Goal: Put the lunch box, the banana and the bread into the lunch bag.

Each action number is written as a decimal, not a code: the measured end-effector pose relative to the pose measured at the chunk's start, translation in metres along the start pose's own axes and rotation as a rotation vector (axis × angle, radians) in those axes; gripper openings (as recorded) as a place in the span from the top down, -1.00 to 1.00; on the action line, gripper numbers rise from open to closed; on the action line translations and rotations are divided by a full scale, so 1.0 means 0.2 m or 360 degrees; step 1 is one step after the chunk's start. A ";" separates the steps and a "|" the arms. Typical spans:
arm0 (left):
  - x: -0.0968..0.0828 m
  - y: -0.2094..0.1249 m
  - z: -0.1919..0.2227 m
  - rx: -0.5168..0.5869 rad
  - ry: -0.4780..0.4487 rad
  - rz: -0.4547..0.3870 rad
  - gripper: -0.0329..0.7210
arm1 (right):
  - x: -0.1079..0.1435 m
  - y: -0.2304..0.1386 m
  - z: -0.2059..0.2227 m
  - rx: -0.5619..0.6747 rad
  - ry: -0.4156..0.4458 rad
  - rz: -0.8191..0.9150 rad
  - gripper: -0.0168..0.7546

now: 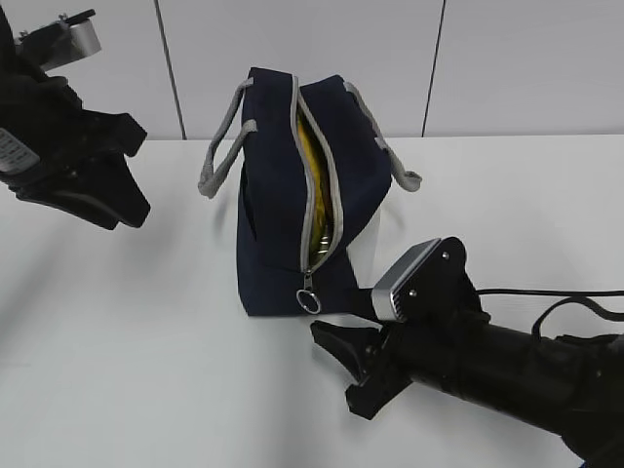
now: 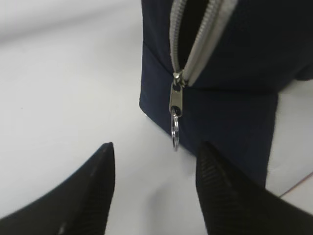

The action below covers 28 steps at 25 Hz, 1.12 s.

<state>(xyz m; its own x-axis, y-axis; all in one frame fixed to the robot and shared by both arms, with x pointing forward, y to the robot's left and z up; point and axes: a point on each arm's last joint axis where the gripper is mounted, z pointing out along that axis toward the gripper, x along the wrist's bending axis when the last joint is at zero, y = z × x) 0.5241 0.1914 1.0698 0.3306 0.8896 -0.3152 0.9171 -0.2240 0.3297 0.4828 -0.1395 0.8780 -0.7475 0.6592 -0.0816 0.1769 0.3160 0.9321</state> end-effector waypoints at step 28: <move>0.00 0.00 0.00 0.0002 0.0001 0.0001 0.29 | -0.05 -0.04 0.19 -0.0030 0.0006 -0.0002 0.83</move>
<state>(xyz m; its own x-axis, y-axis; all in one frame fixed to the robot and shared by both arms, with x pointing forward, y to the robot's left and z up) 0.5240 0.1914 1.0698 0.3309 0.8897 -0.3146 0.9172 -0.2248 0.3289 0.5137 -0.1226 0.8572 -0.7502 0.6562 -0.0817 0.1636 0.3039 0.9386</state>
